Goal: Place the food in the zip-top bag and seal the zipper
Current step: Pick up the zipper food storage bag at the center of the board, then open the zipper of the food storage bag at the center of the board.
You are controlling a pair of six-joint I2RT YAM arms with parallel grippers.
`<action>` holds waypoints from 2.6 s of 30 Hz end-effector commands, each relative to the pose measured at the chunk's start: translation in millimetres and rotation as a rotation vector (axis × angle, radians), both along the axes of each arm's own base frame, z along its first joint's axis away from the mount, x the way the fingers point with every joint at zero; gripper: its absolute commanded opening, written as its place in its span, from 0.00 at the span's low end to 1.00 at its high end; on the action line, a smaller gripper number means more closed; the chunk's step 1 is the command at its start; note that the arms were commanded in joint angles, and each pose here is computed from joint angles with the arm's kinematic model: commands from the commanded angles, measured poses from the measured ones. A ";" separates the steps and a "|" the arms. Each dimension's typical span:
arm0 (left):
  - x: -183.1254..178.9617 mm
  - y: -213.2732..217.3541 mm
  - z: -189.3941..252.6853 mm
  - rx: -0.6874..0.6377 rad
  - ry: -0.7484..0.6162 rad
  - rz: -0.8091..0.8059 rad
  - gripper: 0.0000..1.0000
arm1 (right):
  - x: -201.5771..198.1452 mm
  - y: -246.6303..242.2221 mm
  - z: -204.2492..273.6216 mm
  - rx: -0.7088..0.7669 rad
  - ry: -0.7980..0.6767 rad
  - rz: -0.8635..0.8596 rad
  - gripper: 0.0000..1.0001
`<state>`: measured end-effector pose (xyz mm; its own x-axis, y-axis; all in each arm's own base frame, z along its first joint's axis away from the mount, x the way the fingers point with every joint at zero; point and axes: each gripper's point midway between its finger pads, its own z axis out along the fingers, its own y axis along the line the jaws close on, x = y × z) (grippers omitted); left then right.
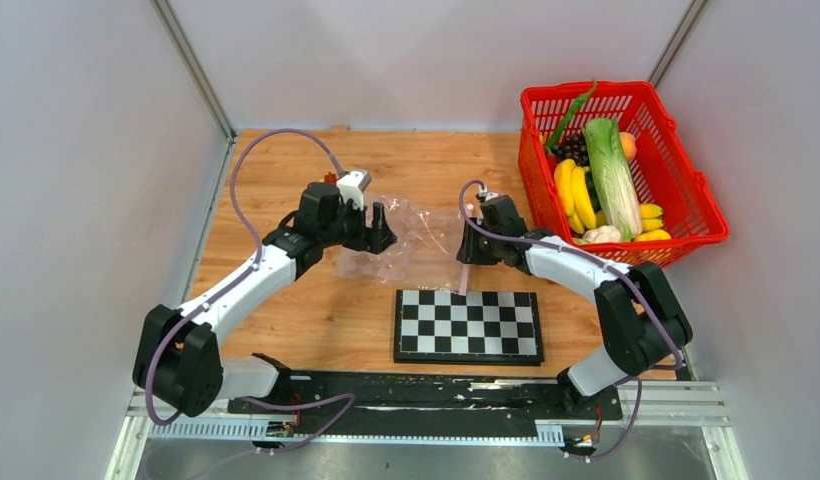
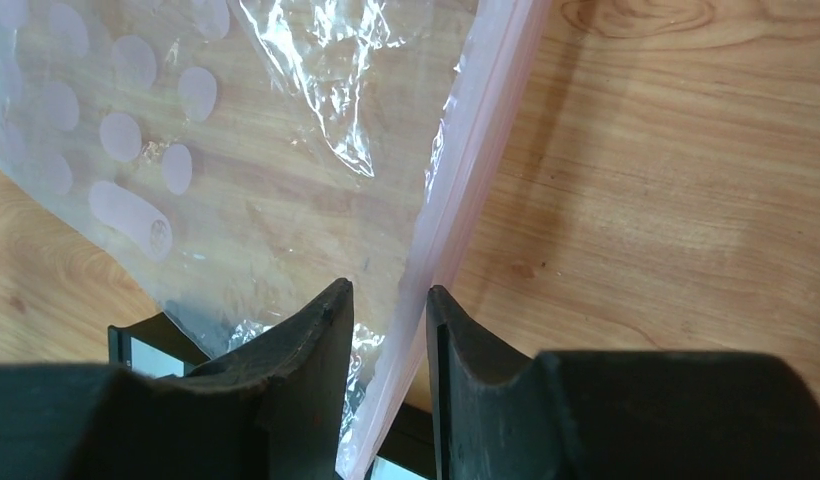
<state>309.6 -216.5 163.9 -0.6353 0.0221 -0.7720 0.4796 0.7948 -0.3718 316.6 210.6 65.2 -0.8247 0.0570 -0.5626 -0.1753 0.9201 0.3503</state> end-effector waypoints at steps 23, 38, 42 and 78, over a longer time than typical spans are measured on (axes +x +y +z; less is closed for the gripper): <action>10.6 -1.1 -102.1 0.045 0.150 0.068 0.70 | 7.5 35.1 25.2 0.379 -0.106 0.014 0.01; 37.9 -51.6 85.2 -0.291 -0.069 -0.004 0.73 | -30.2 46.8 112.8 0.288 -0.688 0.484 0.00; 31.0 -73.1 105.1 -0.307 -0.094 -0.049 0.72 | -39.3 54.9 126.8 0.222 -0.792 0.532 0.00; -8.2 -119.7 65.5 0.026 -0.038 -0.115 0.71 | -51.8 79.6 149.3 0.100 -0.884 0.522 0.00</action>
<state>298.5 -333.7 217.6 -0.6295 0.0961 -0.7711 0.5595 0.7446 -0.3640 258.4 286.5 186.5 -0.1171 -0.1455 -0.9824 -0.7909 0.6120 0.0036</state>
